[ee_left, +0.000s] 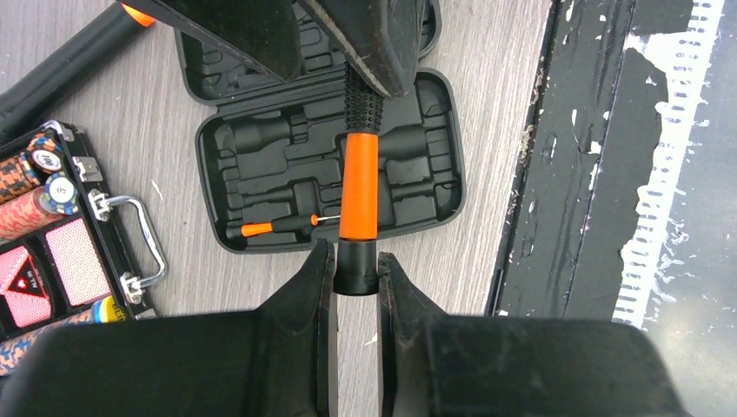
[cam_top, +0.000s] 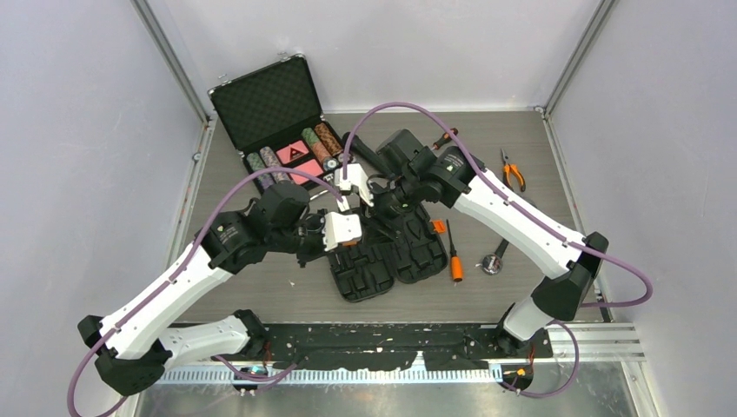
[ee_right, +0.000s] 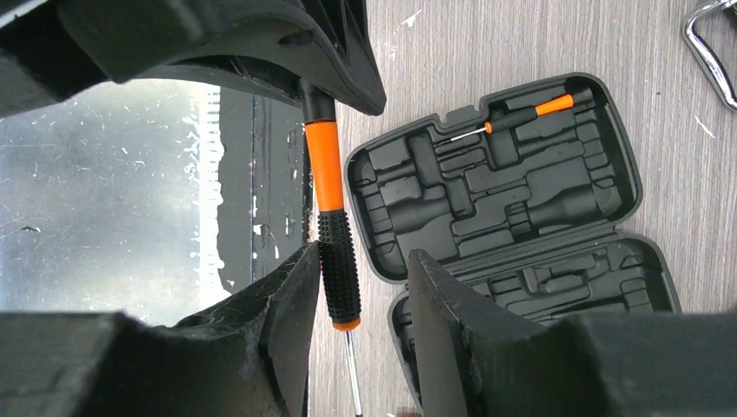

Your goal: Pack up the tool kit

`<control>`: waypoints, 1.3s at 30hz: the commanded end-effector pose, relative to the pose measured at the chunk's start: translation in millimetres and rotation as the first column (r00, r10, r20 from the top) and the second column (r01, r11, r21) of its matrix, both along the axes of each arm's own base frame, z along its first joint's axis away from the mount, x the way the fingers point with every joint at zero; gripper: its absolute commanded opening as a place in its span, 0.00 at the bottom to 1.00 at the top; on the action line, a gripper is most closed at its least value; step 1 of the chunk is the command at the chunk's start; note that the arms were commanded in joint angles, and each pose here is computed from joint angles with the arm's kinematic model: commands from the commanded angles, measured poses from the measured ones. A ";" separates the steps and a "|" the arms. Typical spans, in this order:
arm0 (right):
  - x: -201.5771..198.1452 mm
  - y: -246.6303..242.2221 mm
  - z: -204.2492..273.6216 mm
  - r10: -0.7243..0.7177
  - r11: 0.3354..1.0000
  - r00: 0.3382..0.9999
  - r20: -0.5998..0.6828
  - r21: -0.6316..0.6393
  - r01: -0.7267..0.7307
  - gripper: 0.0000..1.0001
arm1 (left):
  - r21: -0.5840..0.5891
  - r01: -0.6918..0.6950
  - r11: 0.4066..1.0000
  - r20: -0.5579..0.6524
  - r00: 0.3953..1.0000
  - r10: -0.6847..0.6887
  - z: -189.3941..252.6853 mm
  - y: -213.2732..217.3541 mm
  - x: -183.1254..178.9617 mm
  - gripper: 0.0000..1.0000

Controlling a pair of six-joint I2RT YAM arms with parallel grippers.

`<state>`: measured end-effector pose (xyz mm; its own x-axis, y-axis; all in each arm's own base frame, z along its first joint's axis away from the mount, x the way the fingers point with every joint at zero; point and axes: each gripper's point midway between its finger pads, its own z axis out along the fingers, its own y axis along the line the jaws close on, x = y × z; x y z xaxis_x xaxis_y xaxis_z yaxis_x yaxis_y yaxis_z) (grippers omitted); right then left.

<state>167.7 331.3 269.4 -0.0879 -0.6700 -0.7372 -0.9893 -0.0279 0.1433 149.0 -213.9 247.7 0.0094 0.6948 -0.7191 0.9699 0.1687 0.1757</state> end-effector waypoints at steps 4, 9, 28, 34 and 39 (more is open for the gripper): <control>2.5 5.0 10.4 0.008 1.000 0.999 0.035 0.016 -0.009 0.42 | -0.038 0.017 0.999 0.052 0.999 -0.015 16.0 -4.2 3.4 0.00; -0.8 4.3 8.4 0.021 1.000 0.999 0.029 0.008 -0.021 0.26 | -0.043 0.004 0.999 0.069 0.998 -0.001 16.4 -3.8 7.0 0.00; 102.0 28.6 -48.5 -0.639 0.769 0.769 -0.020 0.023 0.639 0.05 | -0.261 -0.548 0.794 0.282 0.744 0.606 45.7 65.2 93.2 1.00; 120.6 45.2 -95.5 -0.862 0.493 0.478 -0.169 -0.061 0.868 0.05 | -0.481 -0.790 0.381 0.153 0.352 0.923 59.3 146.5 116.7 0.99; 124.1 56.4 -125.6 -0.930 0.347 0.333 -0.156 -0.068 0.936 0.06 | -0.538 -0.828 0.162 0.048 0.162 0.986 43.1 182.4 121.7 1.00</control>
